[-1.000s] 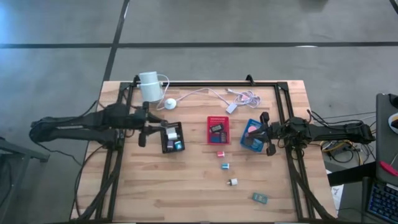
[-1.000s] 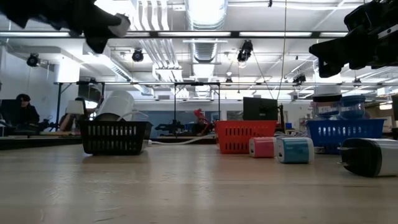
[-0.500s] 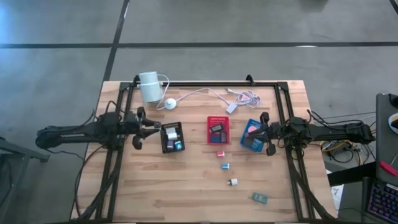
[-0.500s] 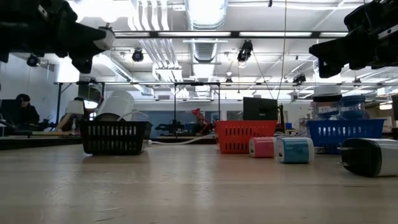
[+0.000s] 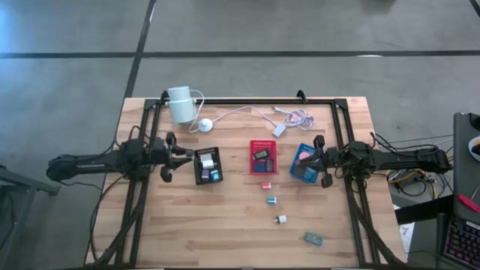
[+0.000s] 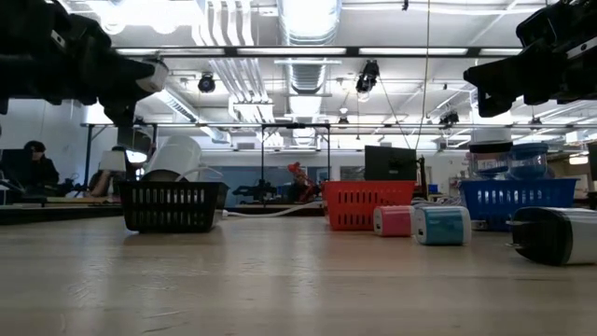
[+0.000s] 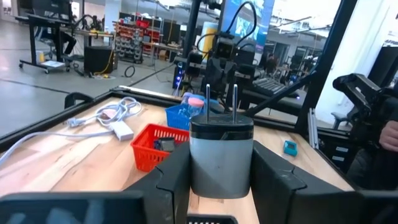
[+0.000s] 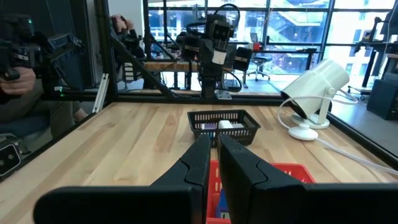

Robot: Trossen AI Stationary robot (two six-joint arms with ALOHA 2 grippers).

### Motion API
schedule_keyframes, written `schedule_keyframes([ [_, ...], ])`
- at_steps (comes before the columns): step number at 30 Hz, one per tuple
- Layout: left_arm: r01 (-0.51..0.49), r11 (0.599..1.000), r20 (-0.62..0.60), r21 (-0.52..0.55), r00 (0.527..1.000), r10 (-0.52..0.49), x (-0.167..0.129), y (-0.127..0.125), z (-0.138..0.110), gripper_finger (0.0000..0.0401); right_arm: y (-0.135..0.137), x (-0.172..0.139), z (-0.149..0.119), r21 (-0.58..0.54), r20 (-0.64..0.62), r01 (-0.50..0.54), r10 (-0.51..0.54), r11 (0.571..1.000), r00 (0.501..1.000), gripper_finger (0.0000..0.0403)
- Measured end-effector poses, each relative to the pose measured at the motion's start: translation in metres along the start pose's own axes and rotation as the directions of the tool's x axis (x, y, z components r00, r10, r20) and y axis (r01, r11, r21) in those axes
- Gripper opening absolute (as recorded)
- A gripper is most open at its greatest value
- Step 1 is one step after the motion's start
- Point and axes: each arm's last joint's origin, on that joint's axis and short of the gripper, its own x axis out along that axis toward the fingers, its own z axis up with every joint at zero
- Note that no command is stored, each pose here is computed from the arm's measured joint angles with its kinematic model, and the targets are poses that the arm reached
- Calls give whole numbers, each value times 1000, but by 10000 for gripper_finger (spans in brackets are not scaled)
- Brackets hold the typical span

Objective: Pick & Place Office items
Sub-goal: Put the top black white charger adapter into the black bin

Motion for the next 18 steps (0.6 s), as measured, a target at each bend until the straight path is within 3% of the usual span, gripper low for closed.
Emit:
schedule_keyframes([
  [5, -1, 1000, -8, -11, 1000, 1, 0, 1, -4, 128, 0, 0, 0, 0, -1, 0, 0, 1000, 1000, 28],
  [9, -7, 995, 37, -103, 999, 11, 0, 1, 0, 128, 0, 0, 0, 0, -1, 0, 0, 1000, 1000, 28],
  [18, 0, 993, 81, -121, 997, 10, 1, -8, 49, 128, 0, 0, 0, 0, -1, 0, 0, 1000, 1000, 28],
])
